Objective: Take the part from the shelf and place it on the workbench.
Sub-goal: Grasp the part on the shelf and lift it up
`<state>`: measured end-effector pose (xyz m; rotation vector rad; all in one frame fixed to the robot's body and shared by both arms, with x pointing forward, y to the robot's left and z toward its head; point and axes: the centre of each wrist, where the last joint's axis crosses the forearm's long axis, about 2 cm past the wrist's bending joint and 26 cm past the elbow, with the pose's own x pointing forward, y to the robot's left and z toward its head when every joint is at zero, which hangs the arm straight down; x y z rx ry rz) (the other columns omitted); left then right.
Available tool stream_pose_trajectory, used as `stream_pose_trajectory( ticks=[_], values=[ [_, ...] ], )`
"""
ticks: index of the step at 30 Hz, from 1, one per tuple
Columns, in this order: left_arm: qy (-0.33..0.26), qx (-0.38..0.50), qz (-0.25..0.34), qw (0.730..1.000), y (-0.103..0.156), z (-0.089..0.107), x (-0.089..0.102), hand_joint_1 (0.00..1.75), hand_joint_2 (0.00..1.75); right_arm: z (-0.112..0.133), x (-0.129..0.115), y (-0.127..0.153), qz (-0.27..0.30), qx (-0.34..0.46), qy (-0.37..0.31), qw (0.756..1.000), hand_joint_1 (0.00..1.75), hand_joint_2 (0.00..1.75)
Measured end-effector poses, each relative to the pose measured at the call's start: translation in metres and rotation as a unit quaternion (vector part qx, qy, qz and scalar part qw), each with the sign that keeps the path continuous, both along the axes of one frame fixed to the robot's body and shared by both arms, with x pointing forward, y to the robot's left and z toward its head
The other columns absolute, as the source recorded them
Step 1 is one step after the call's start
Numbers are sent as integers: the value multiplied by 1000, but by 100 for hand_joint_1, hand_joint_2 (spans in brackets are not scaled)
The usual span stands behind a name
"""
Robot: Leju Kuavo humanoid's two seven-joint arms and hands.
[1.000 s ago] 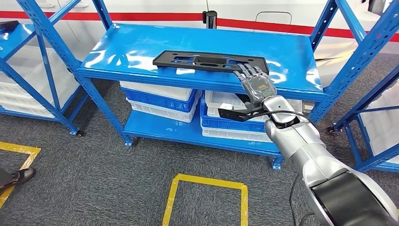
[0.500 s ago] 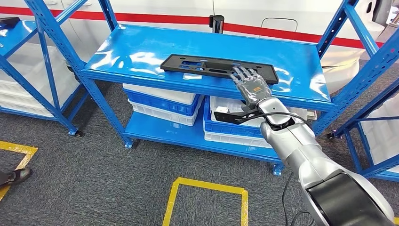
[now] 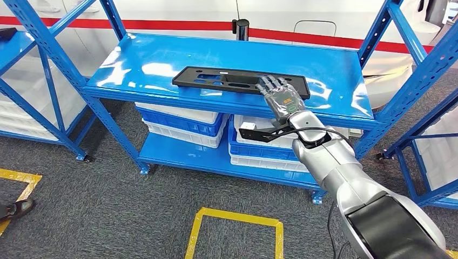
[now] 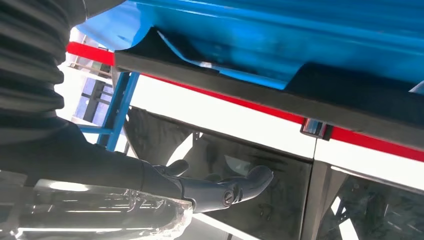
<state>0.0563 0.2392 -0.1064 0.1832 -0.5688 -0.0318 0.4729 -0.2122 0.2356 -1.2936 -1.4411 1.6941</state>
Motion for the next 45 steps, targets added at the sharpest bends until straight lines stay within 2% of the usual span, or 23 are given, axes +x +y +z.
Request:
stream_pose_trajectory(
  ticks=[11, 16, 37, 41, 45],
  values=[
    [-2, 0, 4, 1000, 0, 0, 1, 0, 0, 0, -1, 8, 1, -4, -2, 1000, 0, 175],
    [-1, -1, 5, 1000, 0, 0, 0, 0, 0, -10, -4, 5, -3, -9, 9, 1000, 0, 175],
    [-1, -2, 13, 1000, 0, 0, 0, 0, 0, -2, -3, 17, 6, -12, 3, 1000, 0, 175],
    [-1, -3, 16, 1000, -1, 0, 0, 0, 0, -1, -2, 17, 6, -12, 2, 1000, 171, 175],
    [-14, -8, 21, 1000, -2, 0, 0, 0, 0, -7, -4, 15, 7, -14, 10, 1000, 169, 175]
  ],
)
